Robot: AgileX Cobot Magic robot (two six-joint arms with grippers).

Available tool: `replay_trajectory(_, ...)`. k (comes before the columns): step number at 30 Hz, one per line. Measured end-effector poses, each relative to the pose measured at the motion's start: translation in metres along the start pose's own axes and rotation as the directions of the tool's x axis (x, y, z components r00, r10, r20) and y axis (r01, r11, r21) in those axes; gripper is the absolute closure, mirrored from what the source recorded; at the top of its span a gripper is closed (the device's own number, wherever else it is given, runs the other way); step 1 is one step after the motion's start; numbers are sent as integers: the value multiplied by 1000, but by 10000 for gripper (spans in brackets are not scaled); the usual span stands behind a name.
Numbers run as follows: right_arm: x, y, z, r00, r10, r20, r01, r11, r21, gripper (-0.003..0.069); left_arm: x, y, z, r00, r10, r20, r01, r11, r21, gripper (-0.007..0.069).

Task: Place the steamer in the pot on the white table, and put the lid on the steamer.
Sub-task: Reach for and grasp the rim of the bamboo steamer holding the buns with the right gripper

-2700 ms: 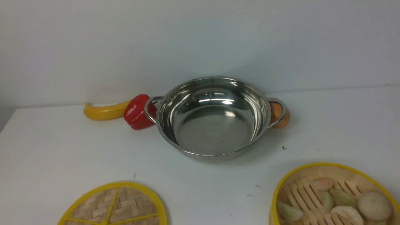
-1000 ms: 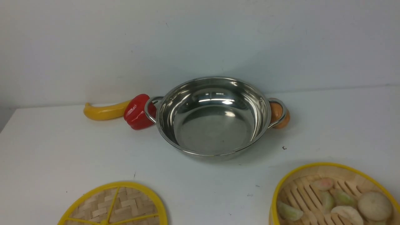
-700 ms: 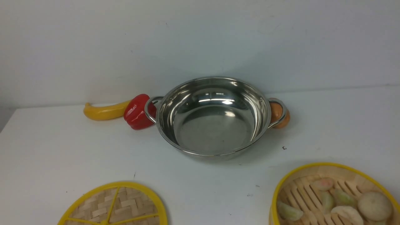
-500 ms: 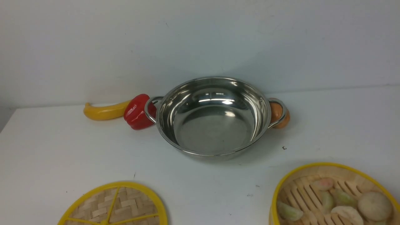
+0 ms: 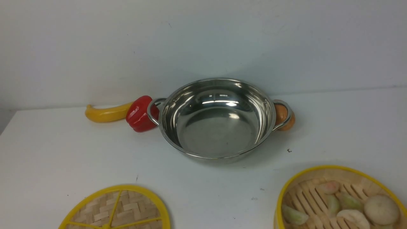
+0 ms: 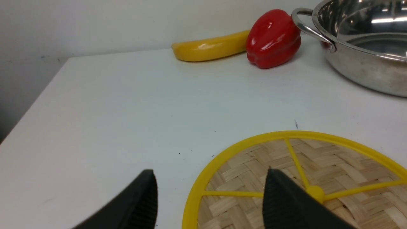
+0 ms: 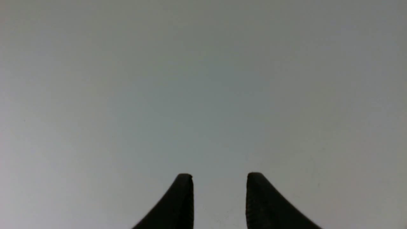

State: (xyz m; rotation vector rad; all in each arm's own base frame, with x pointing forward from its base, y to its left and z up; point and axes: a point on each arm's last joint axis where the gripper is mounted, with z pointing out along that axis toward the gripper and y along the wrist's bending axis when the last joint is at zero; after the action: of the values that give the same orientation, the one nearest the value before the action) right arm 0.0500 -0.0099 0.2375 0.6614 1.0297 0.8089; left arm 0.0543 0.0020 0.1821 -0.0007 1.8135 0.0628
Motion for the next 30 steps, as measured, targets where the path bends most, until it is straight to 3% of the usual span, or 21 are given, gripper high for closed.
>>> replay_trajectory(2,4,-1,0,999,-25,-41,25,1000,9,410,0,0,0,1000,0,0,0,1000,0,209)
replay_trajectory(5,14,-2,-1,969,-152,-196,161,987,28,410,0,0,0,1000,0,0,0,1000,0,209)
replay_trajectory(6,16,1,-1,933,-232,-275,248,969,23,410,0,0,0,1000,0,0,0,1000,0,209)
replay_trajectory(8,11,12,0,898,-291,-331,306,952,-6,410,0,0,0,1000,0,0,0,1000,0,209)
replay_trajectory(14,-14,56,5,870,-318,-377,290,948,-131,410,0,0,0,1000,1,0,-1,1000,0,209)
replay_trajectory(18,-22,76,14,790,-390,-474,351,921,-172,410,0,0,0,1000,1,0,-1,1000,0,209)
replay_trajectory(21,-12,79,27,513,-486,-707,511,835,-203,410,0,0,0,1000,1,0,-1,1000,0,209)
replay_trajectory(23,-4,77,36,278,-515,-811,608,748,-267,410,0,0,0,1000,1,0,-1,1000,0,209)
replay_trajectory(24,-1,76,38,207,-514,-832,628,722,-290,410,0,0,0,1000,1,0,-1,1000,0,209)
replay_trajectory(26,12,69,51,-44,-502,-864,688,612,-390,410,0,0,0,1000,1,0,-1,1000,0,209)
replay_trajectory(30,28,62,75,-219,-451,-865,731,511,-452,410,0,0,0,1000,1,0,-1,1000,0,209)
